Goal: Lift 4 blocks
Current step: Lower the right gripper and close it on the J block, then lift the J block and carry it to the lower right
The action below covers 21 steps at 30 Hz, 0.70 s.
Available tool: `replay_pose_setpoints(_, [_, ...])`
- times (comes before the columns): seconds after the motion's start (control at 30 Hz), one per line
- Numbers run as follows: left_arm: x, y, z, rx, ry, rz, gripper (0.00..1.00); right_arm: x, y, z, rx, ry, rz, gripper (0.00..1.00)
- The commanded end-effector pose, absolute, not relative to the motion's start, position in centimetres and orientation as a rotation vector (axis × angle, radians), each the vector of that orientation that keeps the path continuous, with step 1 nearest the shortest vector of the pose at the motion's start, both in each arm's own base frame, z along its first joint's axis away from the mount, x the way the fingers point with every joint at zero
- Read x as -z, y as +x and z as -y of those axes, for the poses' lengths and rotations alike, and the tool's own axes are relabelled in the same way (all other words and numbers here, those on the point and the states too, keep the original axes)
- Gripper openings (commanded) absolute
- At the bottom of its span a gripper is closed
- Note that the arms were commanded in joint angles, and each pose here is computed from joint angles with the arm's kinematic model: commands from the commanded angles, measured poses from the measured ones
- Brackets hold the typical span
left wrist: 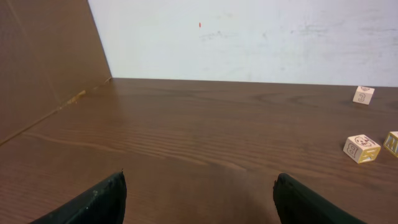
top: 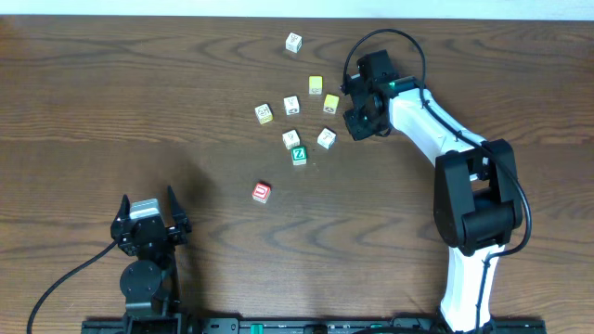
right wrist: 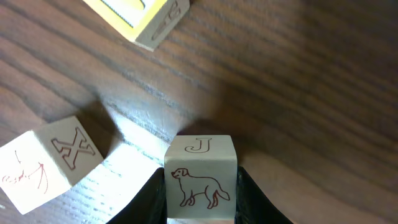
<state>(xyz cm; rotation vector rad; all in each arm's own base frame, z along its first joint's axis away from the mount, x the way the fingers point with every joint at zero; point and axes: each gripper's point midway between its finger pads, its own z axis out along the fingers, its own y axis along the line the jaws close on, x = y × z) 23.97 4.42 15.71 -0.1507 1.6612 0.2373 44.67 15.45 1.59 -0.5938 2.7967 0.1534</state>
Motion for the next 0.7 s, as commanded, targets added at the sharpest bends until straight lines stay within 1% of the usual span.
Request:
replay_pose_setpoints(0.0, [-13.9, 23.9, -4.6, -0.26, -0.143, -1.714, 0.76, -3.2, 44.6, -15.3, -0.163, -0.543, -2.794, 0.21])
replay_pose_setpoints(0.07, [-13.9, 23.9, -4.6, -0.26, -0.143, -1.714, 0.76, -5.3, 44.9, -15.5, -0.173, -0.51, -2.759, 0.22])
replay_pose_setpoints(0.1, [-13.9, 23.9, -4.6, -0.26, -0.143, -1.714, 0.76, -6.5, 45.0, -15.5, -0.178, -0.496, -2.738, 0.25])
replay_pose_setpoints(0.17, [-13.9, 23.9, -4.6, -0.26, -0.143, -1.714, 0.76, -9.4, 44.8, -15.6, -0.193, -0.453, -2.699, 0.27])
replay_pose_setpoints(0.3, [-13.9, 23.9, -4.6, -0.26, -0.143, -1.714, 0.76, -14.6, 43.0, -15.1, -0.22, -0.37, -2.658, 0.25])
replay_pose_setpoints(0.4, [-13.9, 23.9, -4.6, -0.26, -0.143, -1.714, 0.76, -17.2, 40.6, -14.6, -0.241, -0.289, -2.68, 0.21])
replay_pose_setpoints(0.43, [-13.9, 23.9, -4.6, -0.26, -0.143, -1.714, 0.76, -17.7, 39.6, -14.4, -0.24, -0.27, -2.698, 0.18])
replay_pose_setpoints(0.53, [-13.9, 23.9, -4.6, -0.26, -0.143, -1.714, 0.76, -18.0, 36.7, -12.8, -0.147, -0.187, -2.778, 0.15])
replay_pose_setpoints(0.6, [-13.9, 23.9, -4.6, -0.26, -0.143, -1.714, 0.76, -17.6, 35.3, -12.4, -0.106, -0.166, -2.802, 0.18])
replay_pose_setpoints(0.67, [-13.9, 23.9, -4.6, -0.26, -0.143, -1.714, 0.76, -16.2, 34.3, -13.0, -0.111, -0.192, -2.811, 0.19])
